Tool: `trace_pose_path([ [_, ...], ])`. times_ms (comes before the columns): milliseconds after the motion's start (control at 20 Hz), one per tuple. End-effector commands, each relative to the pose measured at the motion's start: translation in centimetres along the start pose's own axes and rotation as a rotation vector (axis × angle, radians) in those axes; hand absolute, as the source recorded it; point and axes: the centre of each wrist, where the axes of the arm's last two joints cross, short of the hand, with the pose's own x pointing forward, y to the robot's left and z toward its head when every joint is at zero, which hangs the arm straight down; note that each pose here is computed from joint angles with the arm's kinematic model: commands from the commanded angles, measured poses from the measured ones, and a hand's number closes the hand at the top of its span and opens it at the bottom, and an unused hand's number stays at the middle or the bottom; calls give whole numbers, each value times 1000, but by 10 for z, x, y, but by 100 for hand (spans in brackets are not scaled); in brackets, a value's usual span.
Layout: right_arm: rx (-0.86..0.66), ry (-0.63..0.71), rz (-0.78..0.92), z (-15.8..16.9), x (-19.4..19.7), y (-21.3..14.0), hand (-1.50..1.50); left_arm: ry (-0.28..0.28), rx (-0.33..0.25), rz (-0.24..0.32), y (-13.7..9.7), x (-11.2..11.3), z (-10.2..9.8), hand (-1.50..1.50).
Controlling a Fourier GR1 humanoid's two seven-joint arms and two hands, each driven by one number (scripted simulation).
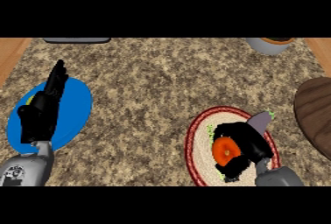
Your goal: Pick the squash from the placemat and place it in the bowl
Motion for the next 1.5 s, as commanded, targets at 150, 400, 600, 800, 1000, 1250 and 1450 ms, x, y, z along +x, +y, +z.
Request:
trace_pose_path([
  [150, -49, -71, 22, 29, 9, -5, 150, -5, -5, 15, -5, -12, 10, 0],
  [400, 86, -236, 111, 101, 42, 62, 150, 19, 22, -5, -1, -11, 2, 0],
  [600, 104, -299, 103, 167, 68, 74, 150, 28, 48, -9, 16, -16, 12, 0],
  [800, -101, -345, -57, 202, 83, 48, 150, 23, 46, -9, 6, -9, 8, 0],
  [1000, -268, -324, -148, 231, 87, 26, 150, 25, 35, -5, 17, 0, 8, 0],
  [1250, -452, -228, -93, 245, 79, -6, 150, 0, 45, -4, 10, -8, 5, 0],
  [1450, -518, -168, -128, 251, 71, -9, 150, 9, 41, -6, 15, -7, 8, 0],
])
